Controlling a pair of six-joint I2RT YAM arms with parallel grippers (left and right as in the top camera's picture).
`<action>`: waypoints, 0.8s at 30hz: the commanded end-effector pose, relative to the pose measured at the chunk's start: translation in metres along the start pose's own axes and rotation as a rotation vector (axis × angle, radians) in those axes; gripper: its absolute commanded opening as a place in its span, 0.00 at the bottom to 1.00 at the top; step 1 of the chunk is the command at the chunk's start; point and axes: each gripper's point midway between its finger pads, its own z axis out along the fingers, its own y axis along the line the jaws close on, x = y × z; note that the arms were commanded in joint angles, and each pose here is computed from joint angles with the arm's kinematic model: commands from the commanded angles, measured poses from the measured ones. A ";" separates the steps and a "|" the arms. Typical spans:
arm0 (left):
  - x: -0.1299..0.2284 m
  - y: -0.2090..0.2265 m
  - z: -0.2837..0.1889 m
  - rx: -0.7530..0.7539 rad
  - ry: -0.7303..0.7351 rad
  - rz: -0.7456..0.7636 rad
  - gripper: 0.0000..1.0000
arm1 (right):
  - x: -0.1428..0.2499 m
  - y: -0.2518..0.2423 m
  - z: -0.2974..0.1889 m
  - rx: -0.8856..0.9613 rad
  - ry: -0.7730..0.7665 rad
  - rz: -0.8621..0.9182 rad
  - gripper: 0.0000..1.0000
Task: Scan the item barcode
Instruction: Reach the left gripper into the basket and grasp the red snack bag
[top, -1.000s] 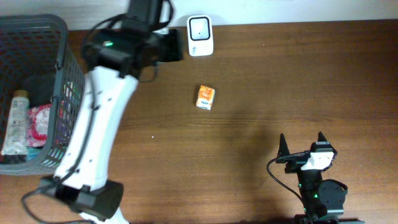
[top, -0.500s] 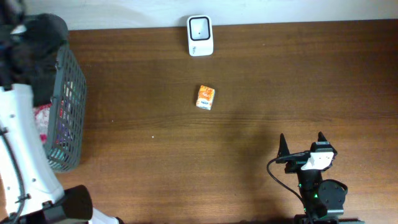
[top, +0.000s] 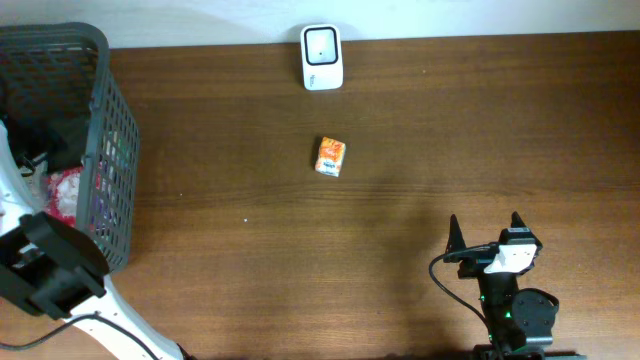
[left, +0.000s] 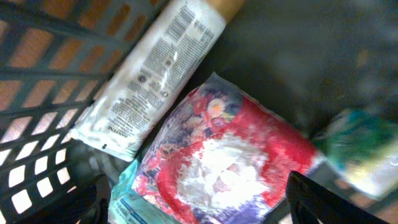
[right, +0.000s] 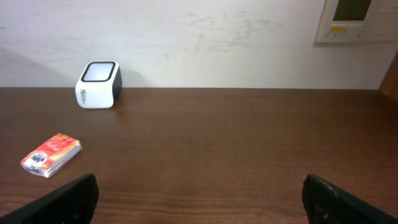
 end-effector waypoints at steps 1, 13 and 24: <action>0.010 0.007 0.028 -0.058 0.075 0.061 0.87 | 0.003 0.000 0.000 0.004 0.003 0.000 0.99; 0.042 0.023 0.076 0.172 0.242 0.068 0.86 | 0.003 0.000 0.000 0.004 0.003 0.000 0.98; 0.084 0.000 0.121 0.291 0.327 0.142 0.08 | 0.003 0.000 0.000 0.004 0.003 0.000 0.99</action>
